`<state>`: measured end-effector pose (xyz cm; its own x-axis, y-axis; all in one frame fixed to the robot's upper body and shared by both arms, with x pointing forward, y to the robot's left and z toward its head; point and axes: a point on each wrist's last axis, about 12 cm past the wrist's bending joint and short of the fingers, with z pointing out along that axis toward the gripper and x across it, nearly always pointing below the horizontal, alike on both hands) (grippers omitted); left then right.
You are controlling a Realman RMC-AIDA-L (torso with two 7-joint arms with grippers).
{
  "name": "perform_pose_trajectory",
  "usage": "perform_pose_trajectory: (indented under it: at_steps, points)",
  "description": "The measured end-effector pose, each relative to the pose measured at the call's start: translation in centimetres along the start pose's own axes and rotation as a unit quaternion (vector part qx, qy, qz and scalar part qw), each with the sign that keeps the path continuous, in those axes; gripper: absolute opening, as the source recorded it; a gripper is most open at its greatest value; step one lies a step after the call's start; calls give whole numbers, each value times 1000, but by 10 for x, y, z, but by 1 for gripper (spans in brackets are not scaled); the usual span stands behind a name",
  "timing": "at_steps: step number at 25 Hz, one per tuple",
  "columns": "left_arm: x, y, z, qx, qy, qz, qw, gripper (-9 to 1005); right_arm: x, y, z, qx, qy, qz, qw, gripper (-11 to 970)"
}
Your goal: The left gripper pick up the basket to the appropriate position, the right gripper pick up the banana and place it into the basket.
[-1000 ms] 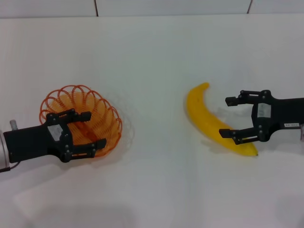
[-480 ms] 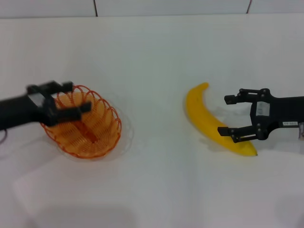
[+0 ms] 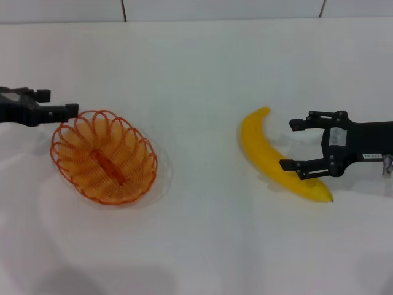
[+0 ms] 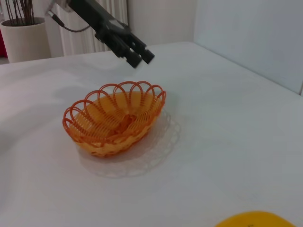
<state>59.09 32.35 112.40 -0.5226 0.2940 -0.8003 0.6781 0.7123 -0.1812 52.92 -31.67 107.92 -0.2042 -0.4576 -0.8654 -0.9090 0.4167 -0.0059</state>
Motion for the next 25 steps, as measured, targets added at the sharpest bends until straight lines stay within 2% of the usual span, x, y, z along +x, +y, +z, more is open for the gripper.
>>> perform_pose_trajectory:
  at_steps: [7,25]
  points:
    - [-8,-2,17,-5,62,7,998,856,0,0,1,-1,0,-2,1000,898]
    - [-3,-2,33,-25,75,5,997,853,0,-3,5,12,2,2,1000,895]
